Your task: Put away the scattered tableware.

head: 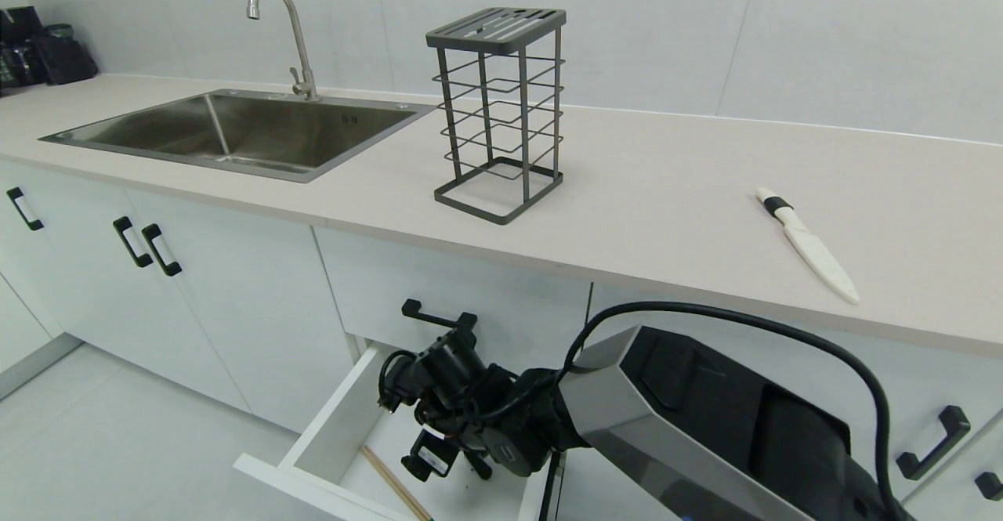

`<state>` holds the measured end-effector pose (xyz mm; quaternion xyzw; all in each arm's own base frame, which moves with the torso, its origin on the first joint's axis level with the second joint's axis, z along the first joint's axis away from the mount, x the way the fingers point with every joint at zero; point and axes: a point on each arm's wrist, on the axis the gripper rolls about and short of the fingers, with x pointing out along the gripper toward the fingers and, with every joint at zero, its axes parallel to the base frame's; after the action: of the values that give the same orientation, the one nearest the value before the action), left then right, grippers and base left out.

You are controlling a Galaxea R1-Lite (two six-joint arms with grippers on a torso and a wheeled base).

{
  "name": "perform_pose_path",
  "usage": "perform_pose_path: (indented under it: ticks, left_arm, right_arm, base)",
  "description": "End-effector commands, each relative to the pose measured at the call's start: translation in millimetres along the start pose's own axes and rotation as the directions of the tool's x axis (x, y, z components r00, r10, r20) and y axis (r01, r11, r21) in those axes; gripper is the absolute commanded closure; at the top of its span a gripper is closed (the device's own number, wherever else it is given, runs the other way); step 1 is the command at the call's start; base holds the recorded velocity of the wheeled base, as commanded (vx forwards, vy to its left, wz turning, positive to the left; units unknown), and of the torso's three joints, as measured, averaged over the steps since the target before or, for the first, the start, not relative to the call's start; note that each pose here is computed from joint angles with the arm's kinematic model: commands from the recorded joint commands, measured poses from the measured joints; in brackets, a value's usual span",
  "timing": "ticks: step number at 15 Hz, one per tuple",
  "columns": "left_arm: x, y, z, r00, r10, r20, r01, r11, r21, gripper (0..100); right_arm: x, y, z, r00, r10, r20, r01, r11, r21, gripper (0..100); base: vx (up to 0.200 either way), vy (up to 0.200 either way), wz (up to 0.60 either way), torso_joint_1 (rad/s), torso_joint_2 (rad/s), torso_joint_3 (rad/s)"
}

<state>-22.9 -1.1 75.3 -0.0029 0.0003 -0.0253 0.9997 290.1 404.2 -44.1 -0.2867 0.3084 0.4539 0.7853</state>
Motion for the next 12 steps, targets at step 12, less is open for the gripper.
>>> perform_pose_path:
  ticks: [12]
  left_arm:
    - [0.1, 0.0, 0.0, 1.000, 0.000, -0.001, 0.000, 1.000, 0.000, 0]
  right_arm:
    - [-190.7, 35.2, 45.5, 0.984, 0.043, 0.171, -0.029, 0.996, -0.083, 0]
  base:
    - [0.000, 0.000, 0.00, 0.000, 0.00, 0.000]
